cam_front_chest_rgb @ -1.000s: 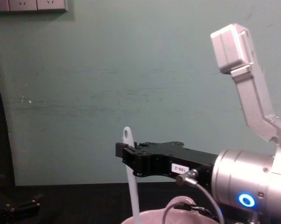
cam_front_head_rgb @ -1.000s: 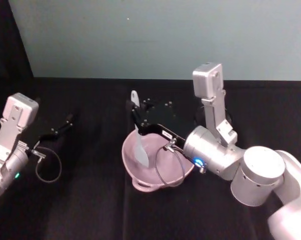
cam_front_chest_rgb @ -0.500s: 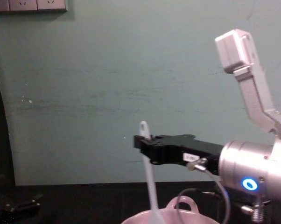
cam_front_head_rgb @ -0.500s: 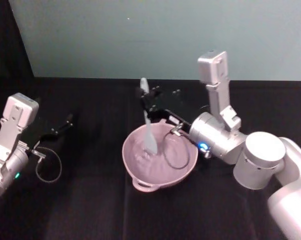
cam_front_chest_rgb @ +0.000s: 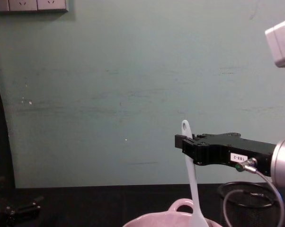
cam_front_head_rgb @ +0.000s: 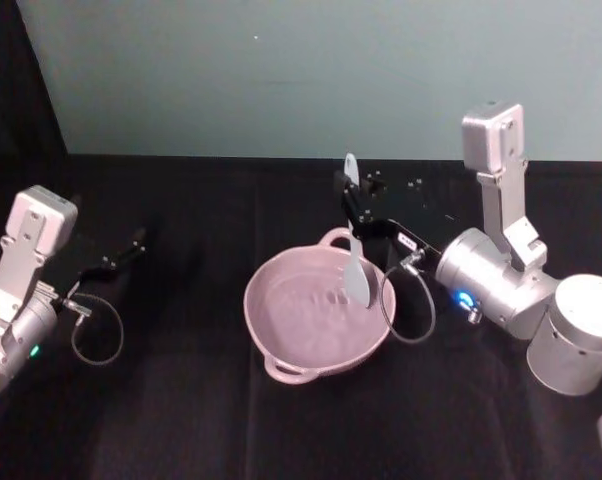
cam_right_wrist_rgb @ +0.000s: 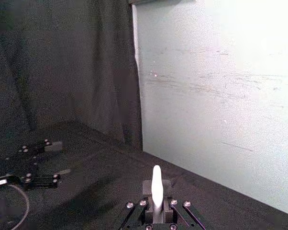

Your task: Use the one hand to pick up the spoon and stir the clear water in the bowl.

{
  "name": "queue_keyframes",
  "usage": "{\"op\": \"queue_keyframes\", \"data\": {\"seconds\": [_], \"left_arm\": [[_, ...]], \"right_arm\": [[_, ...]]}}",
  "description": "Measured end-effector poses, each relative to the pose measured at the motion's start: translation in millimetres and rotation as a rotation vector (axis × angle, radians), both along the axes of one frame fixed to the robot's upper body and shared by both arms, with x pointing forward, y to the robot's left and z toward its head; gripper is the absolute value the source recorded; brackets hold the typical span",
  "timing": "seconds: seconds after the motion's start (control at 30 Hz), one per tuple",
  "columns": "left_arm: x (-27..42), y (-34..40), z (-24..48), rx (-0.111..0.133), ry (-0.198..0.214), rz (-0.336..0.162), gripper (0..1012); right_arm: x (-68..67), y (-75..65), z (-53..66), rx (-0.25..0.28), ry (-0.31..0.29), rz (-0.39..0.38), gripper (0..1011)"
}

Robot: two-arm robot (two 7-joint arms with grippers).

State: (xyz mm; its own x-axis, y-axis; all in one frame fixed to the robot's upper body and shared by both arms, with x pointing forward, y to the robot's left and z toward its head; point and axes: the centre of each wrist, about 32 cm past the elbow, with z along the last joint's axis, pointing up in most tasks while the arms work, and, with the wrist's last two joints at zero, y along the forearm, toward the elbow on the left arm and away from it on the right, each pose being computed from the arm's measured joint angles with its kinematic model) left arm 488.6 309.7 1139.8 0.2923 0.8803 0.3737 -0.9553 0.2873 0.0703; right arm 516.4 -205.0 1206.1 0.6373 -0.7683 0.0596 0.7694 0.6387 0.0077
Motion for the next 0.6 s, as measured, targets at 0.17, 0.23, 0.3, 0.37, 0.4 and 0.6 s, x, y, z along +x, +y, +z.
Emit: {"op": "queue_keyframes", "data": {"seconds": [0.17,0.23,0.3,0.37,0.4,0.6], "left_arm": [[0.0,0.0,0.0,0.000,0.000,0.000,1011],[0.0,0.0,0.0,0.000,0.000,0.000,1011],[0.0,0.0,0.0,0.000,0.000,0.000,1011],[0.0,0.0,0.0,0.000,0.000,0.000,1011],[0.0,0.0,0.0,0.000,0.000,0.000,1011],[0.0,0.0,0.0,0.000,0.000,0.000,1011]], "right_arm": [[-10.7,3.7,-1.8,0.005,0.007,0.016,114],[-15.4,9.0,-3.1,0.011,0.010,0.030,114],[-19.2,16.1,-5.1,0.017,0.015,0.051,114],[-21.8,23.4,-6.5,0.026,0.018,0.072,114],[-22.3,25.4,-6.8,0.030,0.017,0.078,114],[-24.3,41.5,-6.0,0.067,0.006,0.121,114]]}}
